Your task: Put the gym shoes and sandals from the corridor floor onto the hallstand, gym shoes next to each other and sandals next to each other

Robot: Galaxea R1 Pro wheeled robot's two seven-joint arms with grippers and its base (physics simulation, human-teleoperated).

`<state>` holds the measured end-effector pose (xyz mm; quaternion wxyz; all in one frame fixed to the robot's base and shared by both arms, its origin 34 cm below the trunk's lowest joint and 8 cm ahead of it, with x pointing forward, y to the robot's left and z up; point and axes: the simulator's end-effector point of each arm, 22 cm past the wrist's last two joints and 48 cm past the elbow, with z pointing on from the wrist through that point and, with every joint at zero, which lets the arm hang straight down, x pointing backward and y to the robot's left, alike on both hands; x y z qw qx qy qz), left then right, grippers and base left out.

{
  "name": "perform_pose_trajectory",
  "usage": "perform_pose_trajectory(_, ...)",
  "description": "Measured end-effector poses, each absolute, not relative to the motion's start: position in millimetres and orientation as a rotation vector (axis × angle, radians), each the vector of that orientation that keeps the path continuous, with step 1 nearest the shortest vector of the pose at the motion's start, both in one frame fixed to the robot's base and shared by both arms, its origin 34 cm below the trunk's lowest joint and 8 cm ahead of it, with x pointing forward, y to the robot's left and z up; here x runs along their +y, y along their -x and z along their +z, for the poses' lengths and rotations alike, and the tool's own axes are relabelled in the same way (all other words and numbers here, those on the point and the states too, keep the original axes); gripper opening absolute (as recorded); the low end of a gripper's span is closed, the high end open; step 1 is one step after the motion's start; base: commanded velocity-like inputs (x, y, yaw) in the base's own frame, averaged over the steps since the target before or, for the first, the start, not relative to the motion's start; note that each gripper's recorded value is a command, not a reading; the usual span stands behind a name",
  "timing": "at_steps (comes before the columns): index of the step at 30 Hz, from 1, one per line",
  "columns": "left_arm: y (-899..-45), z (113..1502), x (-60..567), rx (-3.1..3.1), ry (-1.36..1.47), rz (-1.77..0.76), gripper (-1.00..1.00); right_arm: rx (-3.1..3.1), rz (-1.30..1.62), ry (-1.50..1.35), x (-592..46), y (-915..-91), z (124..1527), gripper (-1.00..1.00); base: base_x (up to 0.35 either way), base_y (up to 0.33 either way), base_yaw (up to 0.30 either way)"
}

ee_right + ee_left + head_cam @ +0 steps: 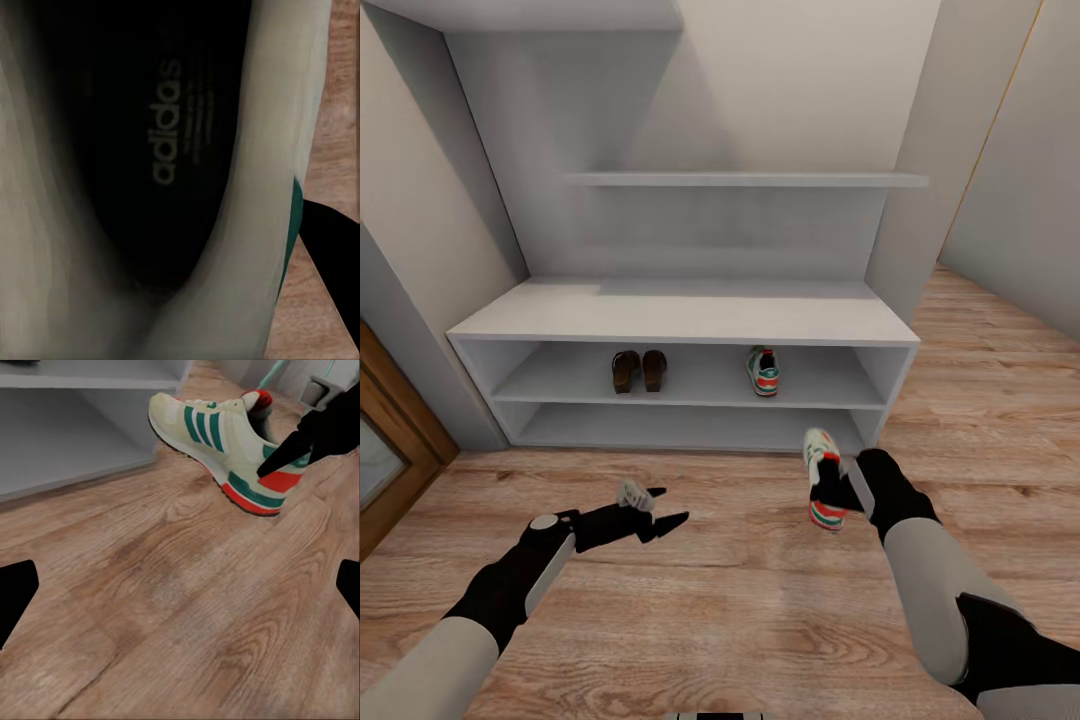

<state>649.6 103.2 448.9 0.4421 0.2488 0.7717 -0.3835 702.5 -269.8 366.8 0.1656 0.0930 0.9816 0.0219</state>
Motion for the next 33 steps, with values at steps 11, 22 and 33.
perform_pose_trajectory(11,-646,450,100,1.907,-0.634,-0.969,1.0,2.786,-0.003,-0.163,-267,-710,373,-1.0,0.0,0.0,0.0)
perform_pose_trajectory(22,-646,450,100,1.907,-0.634,-0.969,1.0,2.569,-0.053,-0.089,-267,-754,396,-1.0,0.0,0.0,0.0)
perform_pose_trajectory(33,-646,450,100,1.906,-0.633,-0.97,1.0,2.549,-0.054,-0.092,-269,-758,399,-1.0,0.0,0.0,0.0)
